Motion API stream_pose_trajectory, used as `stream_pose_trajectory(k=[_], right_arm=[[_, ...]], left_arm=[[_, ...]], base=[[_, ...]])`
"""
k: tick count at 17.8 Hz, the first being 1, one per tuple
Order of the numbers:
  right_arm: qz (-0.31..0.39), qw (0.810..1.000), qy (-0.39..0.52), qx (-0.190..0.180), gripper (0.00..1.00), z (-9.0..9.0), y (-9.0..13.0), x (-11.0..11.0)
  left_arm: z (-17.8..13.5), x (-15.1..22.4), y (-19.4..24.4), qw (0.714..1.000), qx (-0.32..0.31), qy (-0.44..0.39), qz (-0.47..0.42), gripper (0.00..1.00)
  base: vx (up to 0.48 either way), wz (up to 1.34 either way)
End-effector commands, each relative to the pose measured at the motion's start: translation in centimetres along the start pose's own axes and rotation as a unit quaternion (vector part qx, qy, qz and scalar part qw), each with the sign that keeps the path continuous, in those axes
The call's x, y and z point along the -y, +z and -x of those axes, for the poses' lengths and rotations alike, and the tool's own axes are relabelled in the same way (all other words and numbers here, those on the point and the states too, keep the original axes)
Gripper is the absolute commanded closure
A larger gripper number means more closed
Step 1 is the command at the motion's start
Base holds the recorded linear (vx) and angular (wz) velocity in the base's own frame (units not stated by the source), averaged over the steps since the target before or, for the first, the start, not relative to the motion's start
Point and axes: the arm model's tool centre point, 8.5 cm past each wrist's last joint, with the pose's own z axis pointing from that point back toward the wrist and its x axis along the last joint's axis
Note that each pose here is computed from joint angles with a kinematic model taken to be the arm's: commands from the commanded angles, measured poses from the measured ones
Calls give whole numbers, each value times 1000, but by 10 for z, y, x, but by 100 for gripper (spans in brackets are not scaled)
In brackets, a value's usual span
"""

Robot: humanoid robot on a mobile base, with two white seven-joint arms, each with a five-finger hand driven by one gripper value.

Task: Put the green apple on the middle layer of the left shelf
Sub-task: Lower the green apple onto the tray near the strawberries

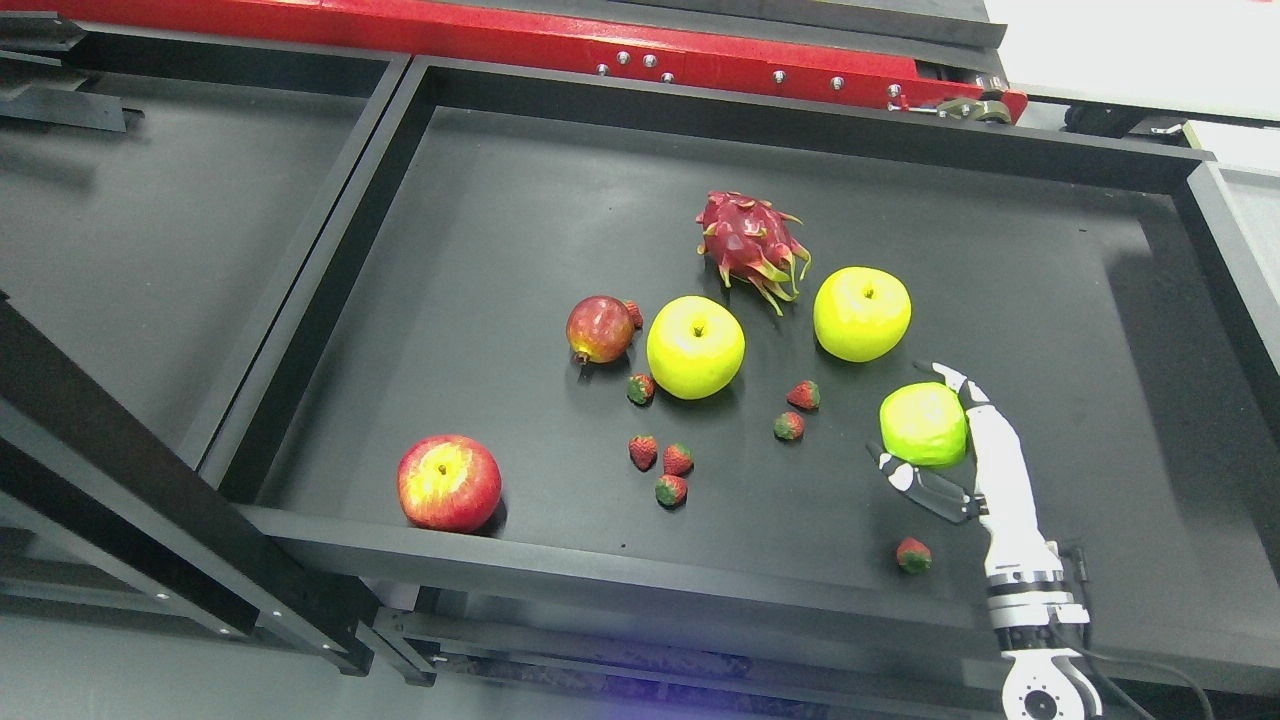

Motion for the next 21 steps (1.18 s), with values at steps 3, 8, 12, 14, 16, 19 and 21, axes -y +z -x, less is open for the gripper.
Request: stream_pose_trajectory(k=[3,8,12,14,16,19,21], right_arm=[[-14,1000,-4,-21,98,7,-12,-11],[-77,996,-15,-43,98,8,-16,-44],[-95,993,-25,-58,35,14,-14,-54],[-105,992,-33,-58,15,12,-14,-60],[-105,991,-43,-74,0,12,-12,-65],[-94,991,-46,-82,0,15,-12,-62],[-61,993,-70,-72,0,13,-12,-56]], left_arm=[[-1,-11,2,1000,-1,0,-9,0],[0,-11,2,1000,-1,0,-9,0],[-1,-11,2,1000,-1,0,-9,0],[-1,-11,2,1000,-1,0,-9,0],[-1,-11,2,1000,-1,0,-9,0],[-1,-11,2,1000,-1,0,-9,0],[0,-11,2,1000,-2,0,-9,0]], base=[[6,10],[0,0],[0,0],[0,0],[0,0],[0,0],[0,0]])
